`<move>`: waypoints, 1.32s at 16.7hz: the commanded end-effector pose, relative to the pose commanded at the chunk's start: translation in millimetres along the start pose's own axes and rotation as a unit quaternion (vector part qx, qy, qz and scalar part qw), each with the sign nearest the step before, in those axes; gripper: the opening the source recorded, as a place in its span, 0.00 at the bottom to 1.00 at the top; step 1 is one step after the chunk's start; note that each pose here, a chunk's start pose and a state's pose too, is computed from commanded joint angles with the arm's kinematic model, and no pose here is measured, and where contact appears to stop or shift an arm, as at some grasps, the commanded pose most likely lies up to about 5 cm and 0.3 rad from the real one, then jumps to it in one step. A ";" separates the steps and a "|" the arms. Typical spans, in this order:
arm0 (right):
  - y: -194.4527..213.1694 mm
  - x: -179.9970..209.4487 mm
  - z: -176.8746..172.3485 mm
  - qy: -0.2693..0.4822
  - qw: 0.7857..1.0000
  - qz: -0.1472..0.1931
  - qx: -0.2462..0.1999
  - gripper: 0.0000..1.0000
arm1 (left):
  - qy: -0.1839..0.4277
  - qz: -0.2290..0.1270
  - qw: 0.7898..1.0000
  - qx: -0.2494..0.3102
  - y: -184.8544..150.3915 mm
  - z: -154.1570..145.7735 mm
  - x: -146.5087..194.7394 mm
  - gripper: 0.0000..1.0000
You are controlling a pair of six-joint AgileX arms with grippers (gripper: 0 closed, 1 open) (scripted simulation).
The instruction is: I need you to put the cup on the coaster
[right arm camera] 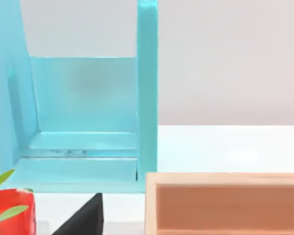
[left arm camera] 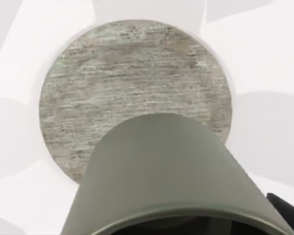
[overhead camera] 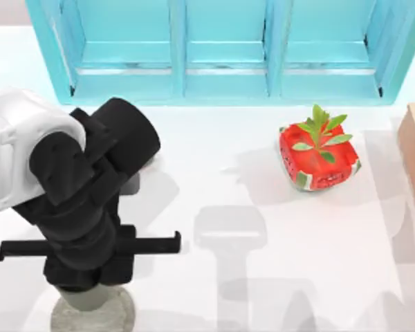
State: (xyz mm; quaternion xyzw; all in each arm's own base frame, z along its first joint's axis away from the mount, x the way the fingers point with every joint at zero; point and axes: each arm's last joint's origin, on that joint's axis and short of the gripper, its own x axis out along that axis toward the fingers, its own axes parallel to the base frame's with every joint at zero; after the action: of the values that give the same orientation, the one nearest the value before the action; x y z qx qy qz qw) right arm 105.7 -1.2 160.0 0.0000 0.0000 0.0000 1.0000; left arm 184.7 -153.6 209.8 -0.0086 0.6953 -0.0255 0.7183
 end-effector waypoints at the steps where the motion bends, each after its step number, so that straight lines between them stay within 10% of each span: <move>1: 0.0 0.0 0.0 0.000 1.000 0.000 0.000 1.00 | 0.001 0.000 1.000 -0.002 0.4 -1.5 0.4 0.00; 20: 0.0 0.0 0.0 0.000 1.000 0.000 0.000 1.00 | 0.002 0.000 1.000 -0.002 10.1 -2.6 64.7 0.00; 22: 0.0 0.0 0.0 0.000 1.000 0.000 0.000 1.00 | 0.002 0.000 1.000 -0.002 10.1 -2.6 64.7 0.15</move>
State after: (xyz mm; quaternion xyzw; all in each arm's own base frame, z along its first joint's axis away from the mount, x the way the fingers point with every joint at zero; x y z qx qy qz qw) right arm 105.7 -1.2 160.0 0.0000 0.0000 0.0000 1.0000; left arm 184.4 -146.7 144.6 -0.0103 0.6964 -0.0244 0.7171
